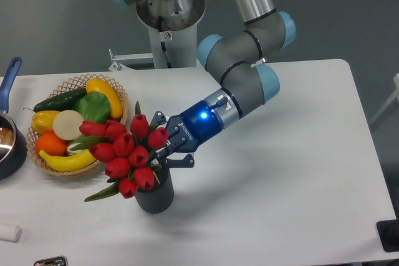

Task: Insert the flowers into the vase
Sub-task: 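Lower the tulip stems down into the black vase, then open the gripper to release the tulips in the vase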

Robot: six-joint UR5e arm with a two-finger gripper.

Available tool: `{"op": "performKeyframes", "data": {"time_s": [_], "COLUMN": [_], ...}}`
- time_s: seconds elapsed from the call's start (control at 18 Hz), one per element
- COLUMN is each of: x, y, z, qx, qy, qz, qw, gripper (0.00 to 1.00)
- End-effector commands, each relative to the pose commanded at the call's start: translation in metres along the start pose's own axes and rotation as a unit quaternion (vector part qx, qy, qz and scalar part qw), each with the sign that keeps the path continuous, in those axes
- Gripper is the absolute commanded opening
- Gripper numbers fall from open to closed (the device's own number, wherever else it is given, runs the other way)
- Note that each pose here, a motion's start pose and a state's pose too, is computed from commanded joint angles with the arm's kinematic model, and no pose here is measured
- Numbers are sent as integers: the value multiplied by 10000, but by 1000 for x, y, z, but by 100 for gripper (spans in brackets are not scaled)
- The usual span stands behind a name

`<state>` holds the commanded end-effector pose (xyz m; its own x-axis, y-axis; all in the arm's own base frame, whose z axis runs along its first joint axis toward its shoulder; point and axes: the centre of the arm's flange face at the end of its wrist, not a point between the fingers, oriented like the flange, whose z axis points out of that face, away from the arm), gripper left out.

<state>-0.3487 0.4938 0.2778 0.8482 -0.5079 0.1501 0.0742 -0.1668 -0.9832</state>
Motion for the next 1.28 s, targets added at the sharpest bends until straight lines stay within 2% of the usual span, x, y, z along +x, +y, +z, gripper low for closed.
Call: {"op": "performKeyframes", "data": {"time_s": [0.67,0.89,1.28], "x": [-2,-4,-5], "y": [17,16,13], "z": [8,7,5], "qx": [-306,-304,-301], "qy": [14,8,-10], "qz": [-14,100,120], "qw": [9995,9995,9995], "gripper": [28,51,69]}}
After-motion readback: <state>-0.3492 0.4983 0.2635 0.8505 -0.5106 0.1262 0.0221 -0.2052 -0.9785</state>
